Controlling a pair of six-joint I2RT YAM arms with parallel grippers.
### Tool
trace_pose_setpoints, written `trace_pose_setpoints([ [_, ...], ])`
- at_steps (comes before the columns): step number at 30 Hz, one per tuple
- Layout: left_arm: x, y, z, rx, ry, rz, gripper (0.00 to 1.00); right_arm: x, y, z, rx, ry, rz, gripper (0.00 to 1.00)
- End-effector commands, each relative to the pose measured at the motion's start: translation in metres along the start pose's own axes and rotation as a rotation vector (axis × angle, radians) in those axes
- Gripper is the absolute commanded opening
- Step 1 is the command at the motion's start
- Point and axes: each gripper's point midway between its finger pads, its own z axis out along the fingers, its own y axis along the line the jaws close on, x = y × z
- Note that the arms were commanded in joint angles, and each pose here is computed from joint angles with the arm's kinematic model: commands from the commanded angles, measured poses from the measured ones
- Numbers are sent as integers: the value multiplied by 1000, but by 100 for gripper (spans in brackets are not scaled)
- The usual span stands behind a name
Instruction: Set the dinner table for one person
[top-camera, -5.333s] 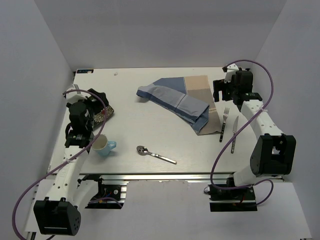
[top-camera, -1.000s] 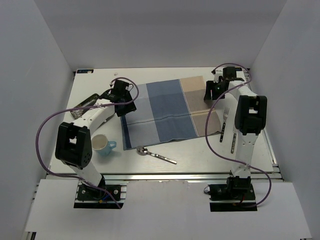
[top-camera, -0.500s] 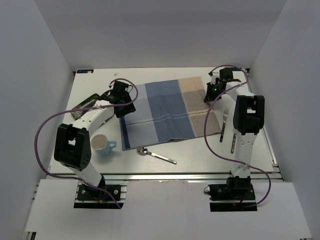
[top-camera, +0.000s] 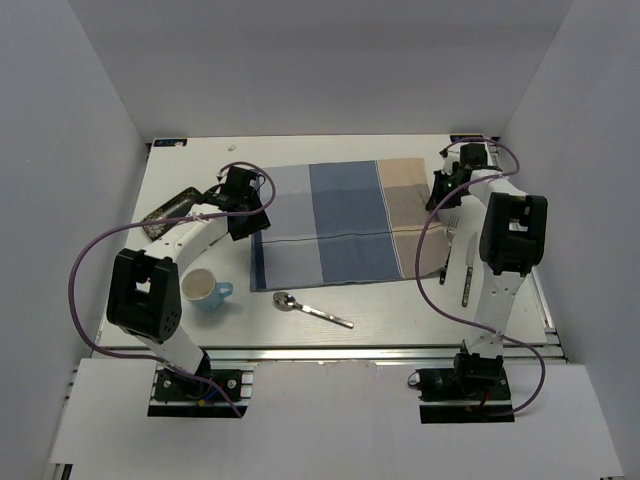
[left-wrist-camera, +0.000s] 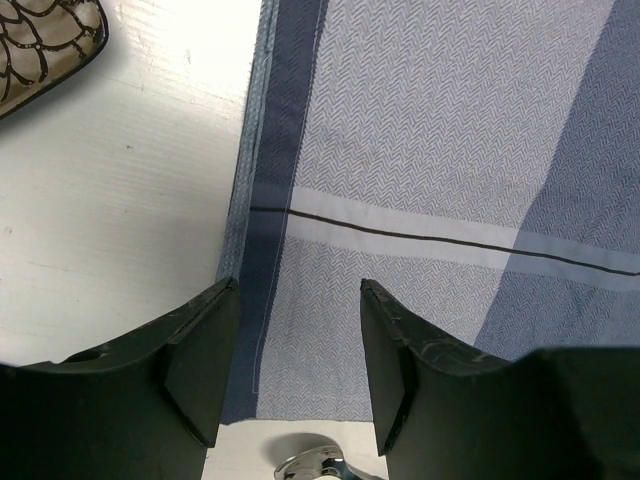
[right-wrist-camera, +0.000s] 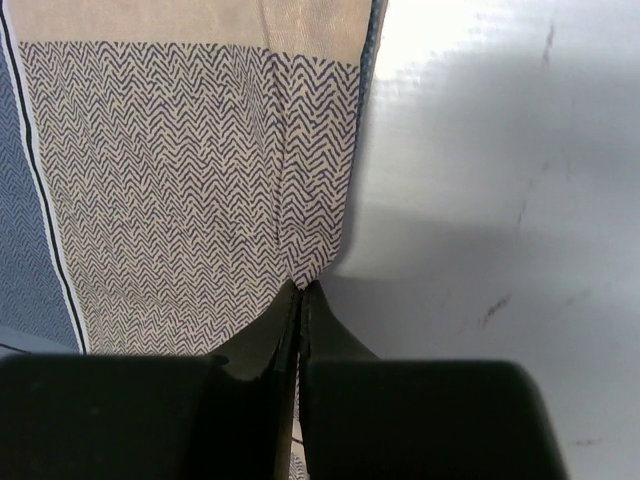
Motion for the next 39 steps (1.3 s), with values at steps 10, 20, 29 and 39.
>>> trace_pose_setpoints([
  [10,-9,-2,-10,11,-47,6,62,29,14,-19,-31,43,36,0],
  [20,-16,1,-14,-9,-71,18,62,30,32,-20,-66,64,29,0],
  [29,-20,0,-15,-11,-81,22,62,17,21,-24,-2,51,-2,15],
  [39,-45,-13,-32,31,-153,2,62,-20,24,-87,86,-83,-225,60],
])
